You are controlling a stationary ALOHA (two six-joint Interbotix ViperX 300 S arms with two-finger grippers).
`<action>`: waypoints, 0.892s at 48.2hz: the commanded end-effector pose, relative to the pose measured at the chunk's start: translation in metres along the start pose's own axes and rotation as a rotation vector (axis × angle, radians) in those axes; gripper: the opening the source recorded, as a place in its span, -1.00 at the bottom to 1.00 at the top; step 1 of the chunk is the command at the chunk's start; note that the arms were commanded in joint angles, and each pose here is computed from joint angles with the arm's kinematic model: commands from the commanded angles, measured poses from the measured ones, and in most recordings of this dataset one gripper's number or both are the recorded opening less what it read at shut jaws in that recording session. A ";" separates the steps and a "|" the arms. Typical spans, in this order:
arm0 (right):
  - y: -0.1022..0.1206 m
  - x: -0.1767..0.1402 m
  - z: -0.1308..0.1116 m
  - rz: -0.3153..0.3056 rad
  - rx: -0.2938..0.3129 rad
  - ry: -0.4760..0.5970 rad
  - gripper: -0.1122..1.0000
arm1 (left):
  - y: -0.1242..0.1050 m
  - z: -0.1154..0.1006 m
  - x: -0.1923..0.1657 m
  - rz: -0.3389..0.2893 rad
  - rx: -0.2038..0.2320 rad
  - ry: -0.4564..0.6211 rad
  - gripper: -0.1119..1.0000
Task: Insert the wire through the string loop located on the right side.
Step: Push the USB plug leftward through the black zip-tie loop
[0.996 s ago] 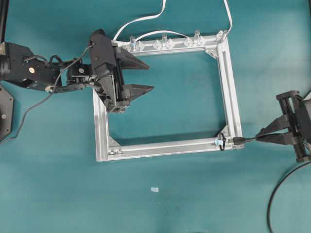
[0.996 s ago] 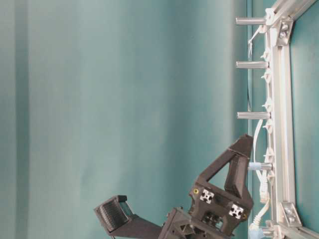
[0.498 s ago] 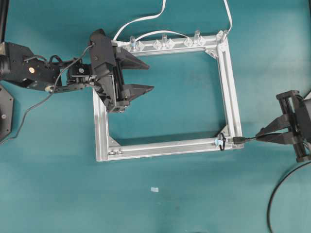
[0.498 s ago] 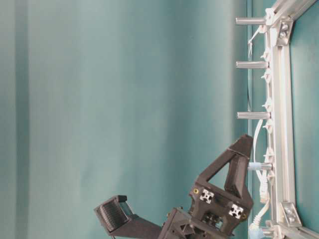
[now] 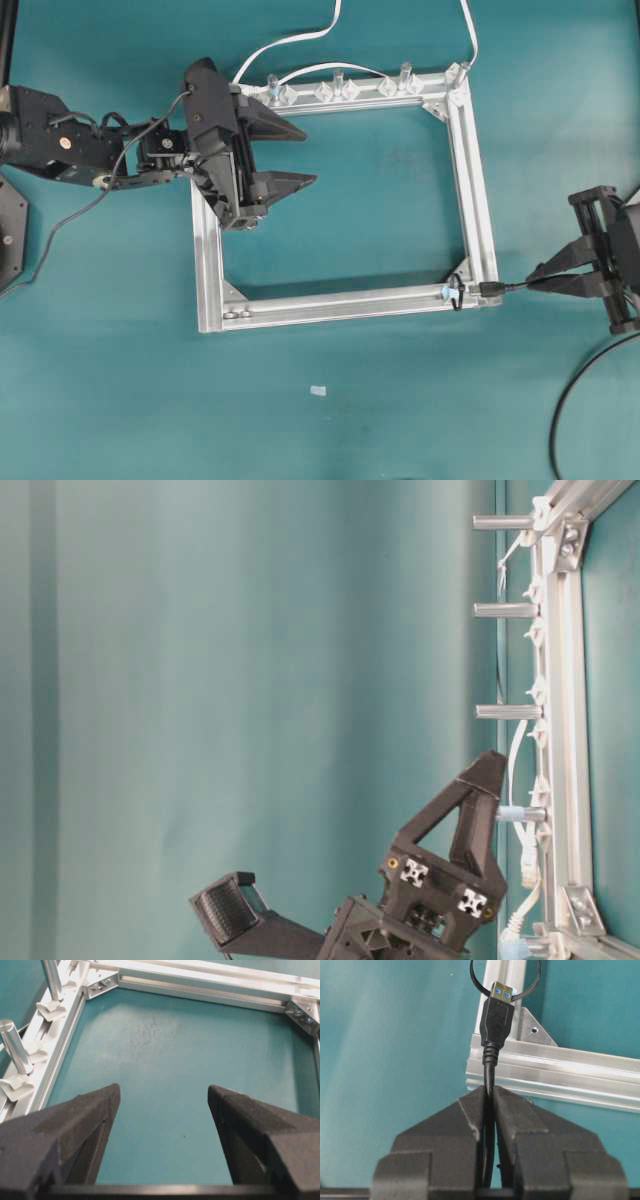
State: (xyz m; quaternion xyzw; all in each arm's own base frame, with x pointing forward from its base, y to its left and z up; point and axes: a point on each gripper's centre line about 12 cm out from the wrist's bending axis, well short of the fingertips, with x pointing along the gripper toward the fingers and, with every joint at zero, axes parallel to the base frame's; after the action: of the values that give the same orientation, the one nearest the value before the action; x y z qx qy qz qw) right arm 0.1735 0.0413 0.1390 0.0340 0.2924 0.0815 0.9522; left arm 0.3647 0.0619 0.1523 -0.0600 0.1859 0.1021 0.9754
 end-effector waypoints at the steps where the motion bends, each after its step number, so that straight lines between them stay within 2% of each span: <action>1: 0.000 0.001 0.004 -0.002 -0.001 -0.009 -0.68 | 0.000 0.013 -0.002 -0.002 -0.003 -0.040 0.57; 30: 0.000 0.001 0.006 -0.002 -0.001 -0.011 -0.68 | 0.000 0.014 -0.001 -0.003 -0.001 -0.041 0.57; 43: 0.001 0.003 0.015 -0.003 -0.001 -0.032 -0.68 | 0.000 0.014 -0.001 -0.002 -0.004 -0.041 0.57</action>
State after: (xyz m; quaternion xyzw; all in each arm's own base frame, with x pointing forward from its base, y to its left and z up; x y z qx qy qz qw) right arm 0.1768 0.0418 0.1410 0.0335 0.2916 0.0808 0.9525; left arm 0.3646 0.0618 0.1522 -0.0595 0.1867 0.1016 0.9753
